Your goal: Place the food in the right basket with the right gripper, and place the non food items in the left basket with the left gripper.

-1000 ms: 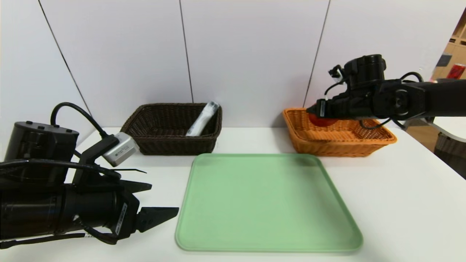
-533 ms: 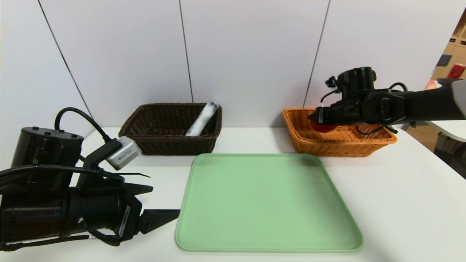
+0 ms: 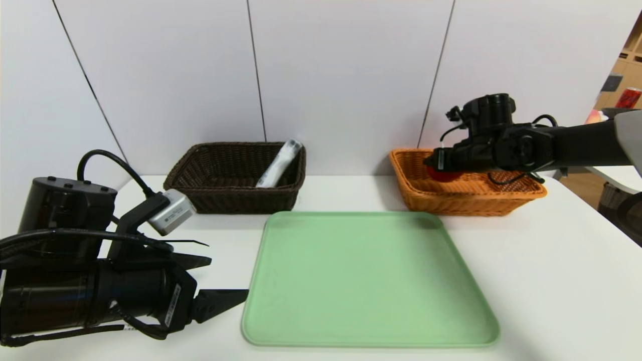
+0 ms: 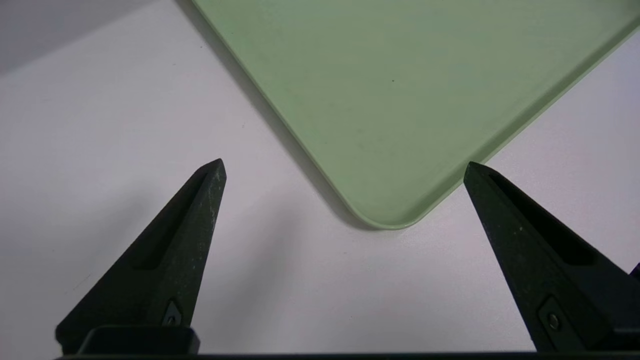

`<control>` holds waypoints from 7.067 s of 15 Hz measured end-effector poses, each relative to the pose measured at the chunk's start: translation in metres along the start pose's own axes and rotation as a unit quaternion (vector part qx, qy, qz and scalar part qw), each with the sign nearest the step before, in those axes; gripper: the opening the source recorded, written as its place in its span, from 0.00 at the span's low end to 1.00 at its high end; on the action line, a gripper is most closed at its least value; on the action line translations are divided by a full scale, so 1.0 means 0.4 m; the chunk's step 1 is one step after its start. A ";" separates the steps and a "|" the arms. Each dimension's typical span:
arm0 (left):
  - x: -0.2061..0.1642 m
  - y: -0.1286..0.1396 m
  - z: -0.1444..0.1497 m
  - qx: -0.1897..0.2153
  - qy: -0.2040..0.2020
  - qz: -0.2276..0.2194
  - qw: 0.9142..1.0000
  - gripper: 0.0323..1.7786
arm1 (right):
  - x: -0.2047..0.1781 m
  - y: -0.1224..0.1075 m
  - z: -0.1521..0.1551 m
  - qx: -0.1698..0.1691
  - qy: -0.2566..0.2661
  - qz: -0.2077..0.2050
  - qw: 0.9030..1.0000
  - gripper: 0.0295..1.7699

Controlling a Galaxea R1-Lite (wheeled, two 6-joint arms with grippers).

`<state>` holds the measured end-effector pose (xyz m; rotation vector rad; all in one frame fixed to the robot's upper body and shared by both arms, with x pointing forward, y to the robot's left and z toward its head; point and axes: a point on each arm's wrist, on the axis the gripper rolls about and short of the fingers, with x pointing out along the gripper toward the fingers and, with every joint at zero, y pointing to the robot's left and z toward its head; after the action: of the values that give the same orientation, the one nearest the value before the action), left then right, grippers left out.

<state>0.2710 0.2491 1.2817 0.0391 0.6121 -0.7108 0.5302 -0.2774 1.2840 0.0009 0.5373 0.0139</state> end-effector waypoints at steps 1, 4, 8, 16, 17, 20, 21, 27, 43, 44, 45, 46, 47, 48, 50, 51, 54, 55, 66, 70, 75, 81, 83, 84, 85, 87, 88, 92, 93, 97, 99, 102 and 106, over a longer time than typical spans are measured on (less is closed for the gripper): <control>0.000 0.000 0.000 0.000 0.000 0.000 1.000 0.95 | 0.000 0.000 0.000 0.000 0.000 0.000 1.000 0.76; 0.001 0.000 0.000 0.000 0.000 0.000 1.000 0.95 | 0.001 0.003 0.000 -0.001 0.000 0.001 1.000 0.82; 0.000 0.000 -0.001 0.000 0.000 0.001 1.000 0.95 | -0.005 0.001 0.007 -0.004 -0.002 0.002 1.000 0.88; -0.041 -0.011 0.028 0.013 -0.041 0.005 0.999 0.95 | -0.152 0.003 0.058 -0.004 -0.001 0.012 1.000 0.94; -0.053 -0.015 0.036 0.013 -0.053 0.007 0.999 0.95 | -0.185 0.004 0.060 -0.006 0.002 0.015 1.000 0.94; -0.085 -0.021 0.056 0.017 -0.081 0.047 0.995 0.95 | -0.307 0.009 0.048 -0.014 0.024 0.024 0.999 0.95; -0.091 -0.022 0.058 0.018 -0.086 0.060 0.994 0.95 | -0.344 0.010 0.039 -0.017 0.028 0.028 0.999 0.95; -0.128 -0.021 0.060 0.010 -0.101 0.170 0.980 0.95 | -0.568 0.012 -0.062 -0.034 0.036 0.059 0.997 0.96; -0.325 -0.072 -0.058 0.010 -0.139 0.253 0.957 0.95 | -1.003 -0.129 -0.396 -0.023 -0.030 0.070 0.997 0.96; -0.341 -0.076 -0.085 0.007 -0.143 0.261 0.955 0.95 | -1.019 -0.136 -0.420 -0.018 -0.034 0.063 0.997 0.96; -0.354 -0.081 -0.110 0.004 -0.145 0.269 0.952 0.95 | -1.035 -0.142 -0.440 -0.012 -0.040 0.054 0.998 0.96; -0.367 -0.085 -0.134 0.000 -0.147 0.278 0.949 0.95 | -1.050 -0.145 -0.457 -0.007 -0.049 0.047 0.998 0.96; -0.377 -0.090 -0.158 -0.003 -0.151 0.287 0.946 0.95 | -1.064 -0.147 -0.472 -0.004 -0.056 0.041 0.998 0.96; -0.385 -0.095 -0.185 -0.004 -0.154 0.297 0.942 0.95 | -1.078 -0.148 -0.489 -0.001 -0.063 0.039 0.997 0.96; -0.392 -0.103 -0.238 0.000 -0.161 0.317 0.934 0.95 | -1.104 -0.148 -0.520 -0.002 -0.074 0.035 0.997 0.96; -0.393 -0.108 -0.267 0.003 -0.166 0.329 0.930 0.95 | -1.117 -0.147 -0.537 -0.006 -0.077 0.037 0.996 0.96; -0.385 -0.116 -0.337 0.003 -0.175 0.359 0.917 0.95 | -1.138 -0.145 -0.573 -0.022 -0.091 0.027 0.995 0.96; -0.384 -0.117 -0.344 0.003 -0.178 0.362 0.915 0.95 | -1.140 -0.144 -0.581 -0.021 -0.088 0.024 0.996 0.96; -0.376 -0.136 -0.411 0.025 -0.185 0.406 0.895 0.95 | -1.172 -0.140 -0.640 -0.014 -0.078 0.019 0.997 0.96; -0.375 -0.140 -0.423 0.027 -0.195 0.408 0.892 0.95 | -1.196 -0.135 -0.680 -0.009 -0.085 0.013 0.996 0.96; -0.368 -0.142 -0.450 0.031 -0.209 0.411 0.887 0.95 | -1.218 -0.129 -0.739 -0.010 -0.144 0.018 0.989 0.96; -0.364 -0.149 -0.467 0.042 -0.253 0.385 0.886 0.95 | -1.208 -0.128 -0.724 -0.011 -0.260 0.024 0.965 0.96; -0.364 -0.152 -0.467 0.033 -0.273 0.364 0.890 0.95 | -1.183 -0.128 -0.714 -0.011 -0.279 0.020 0.960 0.96; -0.360 -0.149 -0.470 0.032 -0.274 0.363 0.890 0.95 | -1.167 -0.129 -0.710 -0.010 -0.286 0.016 0.958 0.96; -0.354 -0.145 -0.473 0.033 -0.276 0.364 0.889 0.95 | -1.148 -0.130 -0.708 -0.009 -0.290 0.011 0.957 0.96; -0.340 -0.136 -0.478 0.037 -0.288 0.366 0.884 0.95 | -1.106 -0.132 -0.706 -0.005 -0.300 -0.004 0.954 0.96; -0.332 -0.131 -0.481 0.040 -0.293 0.367 0.882 0.95 | -1.085 -0.133 -0.706 -0.003 -0.304 -0.011 0.953 0.96; -0.308 -0.117 -0.496 0.042 -0.299 0.368 0.879 0.95 | -1.002 -0.136 -0.729 0.005 -0.295 -0.035 0.955 0.96; -0.306 -0.116 -0.498 0.041 -0.299 0.367 0.880 0.95 | -0.979 -0.137 -0.738 0.005 -0.292 -0.036 0.956 0.96; -0.296 -0.112 -0.508 0.028 -0.289 0.355 0.889 0.95 | -0.901 -0.137 -0.777 0.004 -0.290 -0.035 0.956 0.96; -0.292 -0.111 -0.514 0.018 -0.280 0.352 0.893 0.95 | -0.889 -0.137 -0.785 0.002 -0.288 -0.033 0.957 0.96; -0.291 -0.110 -0.514 0.011 -0.282 0.350 0.893 0.95 | -0.882 -0.135 -0.792 -0.001 -0.278 -0.015 0.961 0.96; -0.291 -0.110 -0.514 0.009 -0.282 0.350 0.893 0.95 | -0.868 -0.134 -0.805 -0.006 -0.263 -0.003 0.965 0.96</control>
<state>0.0691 0.3337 1.1820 0.0626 0.0046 -0.0035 0.0679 -0.3365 1.1846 -0.0096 0.0040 0.0104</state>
